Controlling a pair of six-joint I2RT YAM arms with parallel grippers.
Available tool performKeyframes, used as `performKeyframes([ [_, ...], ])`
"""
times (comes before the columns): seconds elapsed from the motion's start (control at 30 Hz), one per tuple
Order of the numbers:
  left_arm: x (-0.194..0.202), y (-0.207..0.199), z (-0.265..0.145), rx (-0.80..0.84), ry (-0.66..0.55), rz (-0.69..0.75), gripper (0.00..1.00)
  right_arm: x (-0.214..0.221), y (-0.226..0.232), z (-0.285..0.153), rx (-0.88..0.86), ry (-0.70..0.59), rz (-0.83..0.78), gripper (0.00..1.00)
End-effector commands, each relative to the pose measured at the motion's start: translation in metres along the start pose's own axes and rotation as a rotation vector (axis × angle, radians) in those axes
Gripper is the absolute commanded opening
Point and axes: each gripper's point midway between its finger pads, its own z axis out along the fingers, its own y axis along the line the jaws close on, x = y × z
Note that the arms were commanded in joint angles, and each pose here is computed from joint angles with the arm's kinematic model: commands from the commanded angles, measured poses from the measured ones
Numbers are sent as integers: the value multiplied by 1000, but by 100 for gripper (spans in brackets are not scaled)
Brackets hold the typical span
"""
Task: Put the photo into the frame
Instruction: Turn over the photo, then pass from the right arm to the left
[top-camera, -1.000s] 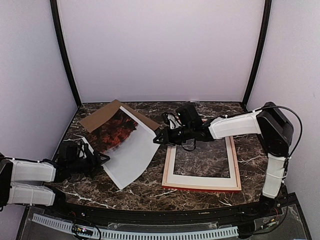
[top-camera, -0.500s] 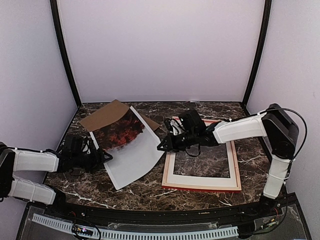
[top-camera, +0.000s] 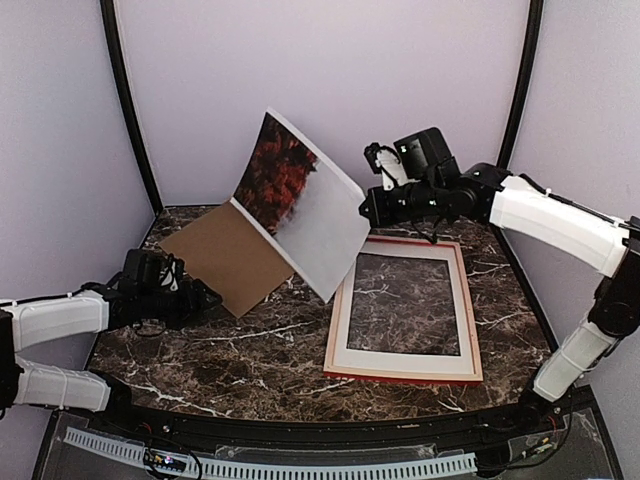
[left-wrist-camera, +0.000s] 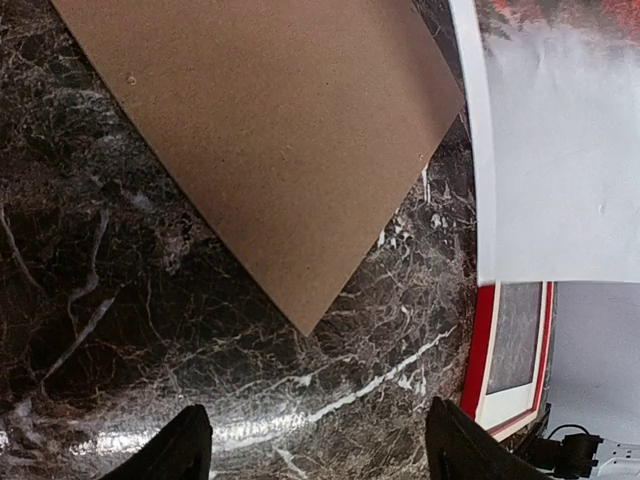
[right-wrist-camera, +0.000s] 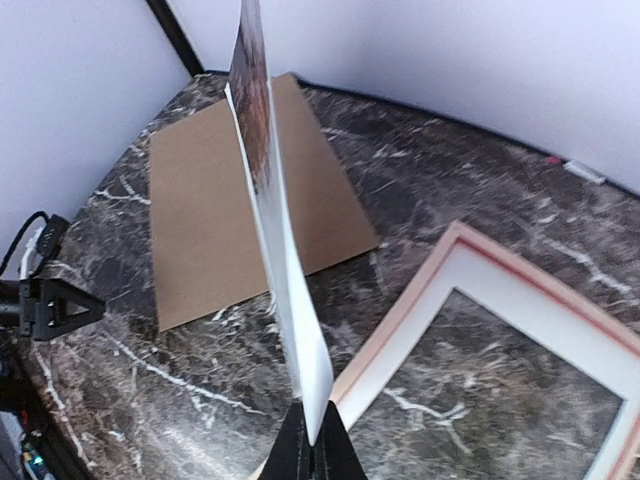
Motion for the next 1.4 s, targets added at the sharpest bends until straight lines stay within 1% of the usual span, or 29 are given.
performKeyframes([
  [0.0, -14, -22, -7, 37, -20, 41, 76, -21, -10, -41, 284, -7, -213, 3],
  [0.1, -22, -34, -9, 63, -28, 46, 76, -31, 4, -49, 395, -25, -305, 3],
  [0.2, -26, -43, -12, 87, -31, 45, 76, -21, 34, -31, 410, -9, -400, 3],
  [0.33, -29, -56, -21, 141, -49, 38, 76, 13, 71, 9, 383, 69, -497, 4],
  [0.43, -34, -68, -34, 196, -95, 23, 77, 45, 99, 39, 341, 132, -556, 4],
  [0.57, -38, -77, -41, 249, -127, -1, 78, 87, 126, 77, 295, 216, -600, 4],
  [0.7, -36, -76, -31, 258, -96, -21, 78, 126, 148, 100, 211, 288, -598, 4],
  [0.83, -34, -71, -16, 251, -65, -45, 78, 146, 166, 108, 145, 308, -574, 5],
  [1.03, -25, -52, 8, 192, -1, -96, 78, 159, 175, 115, 110, 327, -549, 5],
  [1.23, -17, -42, 18, 186, 17, -133, 78, 166, 181, 121, 81, 335, -533, 6],
  [1.37, -16, -41, 24, 193, 29, -140, 74, 172, 185, 123, 66, 344, -530, 7],
])
